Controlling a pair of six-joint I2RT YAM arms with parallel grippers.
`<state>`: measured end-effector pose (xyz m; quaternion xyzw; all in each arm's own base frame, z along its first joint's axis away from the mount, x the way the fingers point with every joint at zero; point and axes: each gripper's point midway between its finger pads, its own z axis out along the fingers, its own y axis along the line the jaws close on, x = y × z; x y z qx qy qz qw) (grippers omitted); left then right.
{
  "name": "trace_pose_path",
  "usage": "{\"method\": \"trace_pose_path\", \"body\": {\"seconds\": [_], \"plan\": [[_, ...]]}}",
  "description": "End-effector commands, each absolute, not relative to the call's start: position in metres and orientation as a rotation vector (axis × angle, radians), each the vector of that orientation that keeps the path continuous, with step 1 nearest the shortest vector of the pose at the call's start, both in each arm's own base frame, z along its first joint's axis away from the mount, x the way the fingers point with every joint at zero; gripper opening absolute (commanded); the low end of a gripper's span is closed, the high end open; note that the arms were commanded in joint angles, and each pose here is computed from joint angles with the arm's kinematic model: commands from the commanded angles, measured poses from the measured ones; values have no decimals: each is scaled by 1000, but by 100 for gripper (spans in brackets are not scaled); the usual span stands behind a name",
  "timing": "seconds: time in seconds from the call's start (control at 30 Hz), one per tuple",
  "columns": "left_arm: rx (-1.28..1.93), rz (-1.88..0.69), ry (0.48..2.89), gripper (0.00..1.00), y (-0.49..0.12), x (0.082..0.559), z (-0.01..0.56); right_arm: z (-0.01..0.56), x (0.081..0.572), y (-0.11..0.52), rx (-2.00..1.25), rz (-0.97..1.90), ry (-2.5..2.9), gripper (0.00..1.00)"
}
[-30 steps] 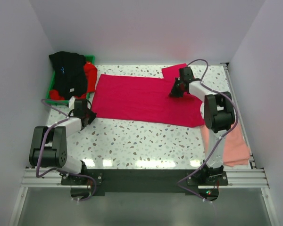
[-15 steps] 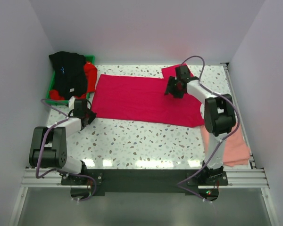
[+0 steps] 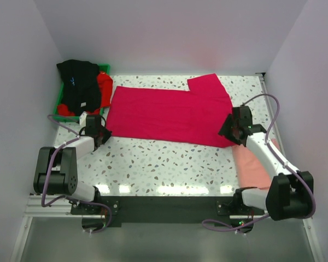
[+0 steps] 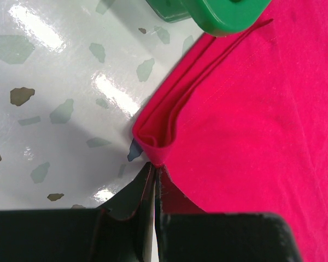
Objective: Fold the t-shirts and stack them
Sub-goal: Fold the tshirt
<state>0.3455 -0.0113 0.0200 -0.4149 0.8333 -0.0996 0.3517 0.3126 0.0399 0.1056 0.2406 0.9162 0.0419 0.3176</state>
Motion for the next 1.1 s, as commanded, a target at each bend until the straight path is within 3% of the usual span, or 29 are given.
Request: {"method": "trace_pose_path", "body": {"seconds": [0.0,0.53,0.6,0.63,0.77,0.9,1.07], "plan": [[-1074,-264,2122,0,-8,350,29,98,291,17,721,18,2373,60],[-1044,-279,2113,1,-9,350,35,37,315,17,848,76,2422,61],[-1041,-281,2105,10,-9,350,37,34,320,18,862,83,2413,59],[-1043,-276,2103,19,-8,350,37,34,321,18,864,80,2409,57],[-1055,-254,2089,36,-4,348,39,35,323,16,868,76,2403,41],[-1081,-213,2087,43,1,344,36,38,323,14,860,59,2401,22],[-1107,-159,2074,50,9,343,32,48,326,12,843,48,2388,11]]}}
